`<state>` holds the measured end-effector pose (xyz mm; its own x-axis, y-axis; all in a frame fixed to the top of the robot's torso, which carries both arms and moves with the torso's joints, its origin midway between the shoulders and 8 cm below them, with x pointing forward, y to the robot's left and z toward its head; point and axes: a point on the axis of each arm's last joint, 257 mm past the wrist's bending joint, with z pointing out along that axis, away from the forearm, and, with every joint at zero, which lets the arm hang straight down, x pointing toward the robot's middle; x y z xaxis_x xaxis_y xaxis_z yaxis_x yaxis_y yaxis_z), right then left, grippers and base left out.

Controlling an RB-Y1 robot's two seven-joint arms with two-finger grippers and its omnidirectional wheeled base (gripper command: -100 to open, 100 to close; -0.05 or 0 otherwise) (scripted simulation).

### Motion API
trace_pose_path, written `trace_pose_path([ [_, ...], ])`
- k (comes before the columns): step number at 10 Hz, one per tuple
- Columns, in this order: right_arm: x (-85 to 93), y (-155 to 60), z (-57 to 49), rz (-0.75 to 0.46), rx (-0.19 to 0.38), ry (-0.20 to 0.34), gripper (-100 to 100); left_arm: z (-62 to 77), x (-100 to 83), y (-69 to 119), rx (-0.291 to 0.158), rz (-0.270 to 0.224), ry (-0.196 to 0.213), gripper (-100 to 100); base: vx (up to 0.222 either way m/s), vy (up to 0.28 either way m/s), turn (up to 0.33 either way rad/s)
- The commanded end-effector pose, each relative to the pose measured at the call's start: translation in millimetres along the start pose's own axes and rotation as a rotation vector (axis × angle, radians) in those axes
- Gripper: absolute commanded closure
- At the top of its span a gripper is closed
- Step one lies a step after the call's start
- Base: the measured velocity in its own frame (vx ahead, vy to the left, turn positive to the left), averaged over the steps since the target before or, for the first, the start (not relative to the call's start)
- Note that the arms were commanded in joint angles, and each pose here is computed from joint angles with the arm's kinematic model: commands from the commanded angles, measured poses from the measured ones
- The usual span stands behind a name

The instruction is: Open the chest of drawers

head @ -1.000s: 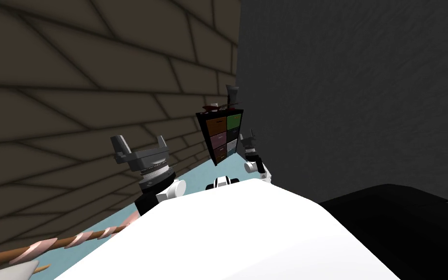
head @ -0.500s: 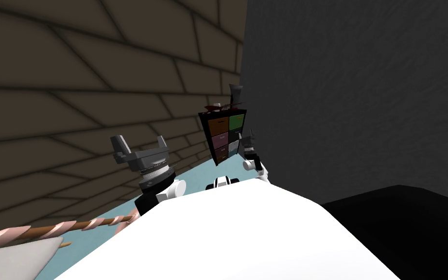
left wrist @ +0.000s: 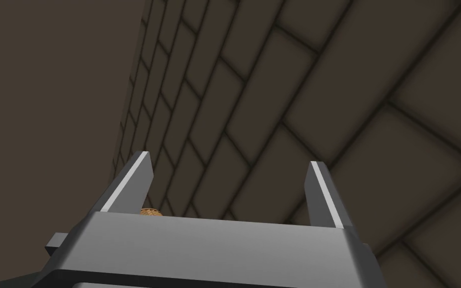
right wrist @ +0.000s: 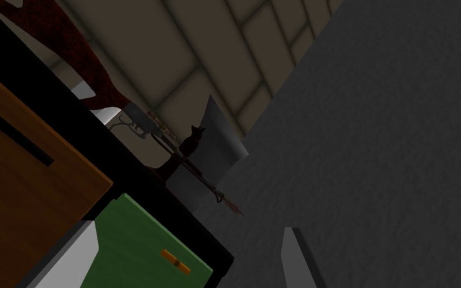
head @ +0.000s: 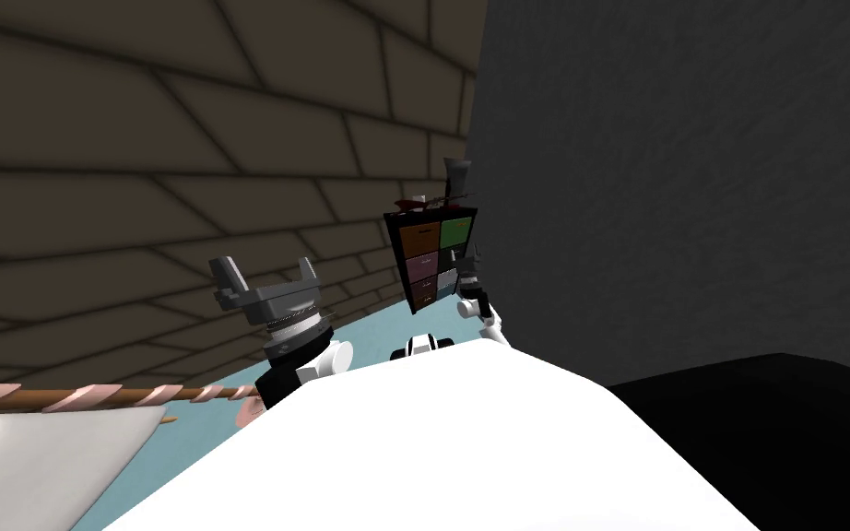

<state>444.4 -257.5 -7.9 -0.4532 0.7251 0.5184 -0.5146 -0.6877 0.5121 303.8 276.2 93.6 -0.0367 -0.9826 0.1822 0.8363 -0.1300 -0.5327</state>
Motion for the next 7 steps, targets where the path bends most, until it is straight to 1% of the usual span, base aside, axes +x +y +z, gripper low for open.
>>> trace_pose_path([
  [1,-6.0,-5,6.3,0.102,-0.02,0.001,-100,0.0,0.0,0.0,0.0,0.0,0.0,0,0.022,-0.06,0.175],
  [2,-6.0,-5,6.3,0.115,-0.02,0.001,-100,0.0,0.0,0.0,0.0,0.0,0.0,0,0.018,-0.058,0.107],
  [3,-10.0,-9,11.2,0.173,-0.032,0.0,-100,0.0,0.0,0.0,0.0,0.0,0.0,0,0.024,-0.061,0.188],
  [4,-10.0,-9,11.2,0.187,-0.032,0.0,-100,0.0,0.0,0.0,0.0,0.0,0.0,0,0.016,-0.051,0.119],
  [5,-14.2,-13,16.2,0.243,-0.045,-0.002,-100,0.0,0.0,0.0,0.0,0.0,0.0,0,0.009,-0.048,0.204],
  [6,-14.2,-13,16.2,0.259,-0.045,-0.001,-100,0.0,0.0,0.0,0.0,0.0,0.0,0,0.011,-0.046,0.107],
  [7,-18.6,-17,21.2,0.312,-0.058,-0.004,-100,0.0,0.0,0.0,0.0,0.0,0.0,0,0.018,-0.059,0.207],
])
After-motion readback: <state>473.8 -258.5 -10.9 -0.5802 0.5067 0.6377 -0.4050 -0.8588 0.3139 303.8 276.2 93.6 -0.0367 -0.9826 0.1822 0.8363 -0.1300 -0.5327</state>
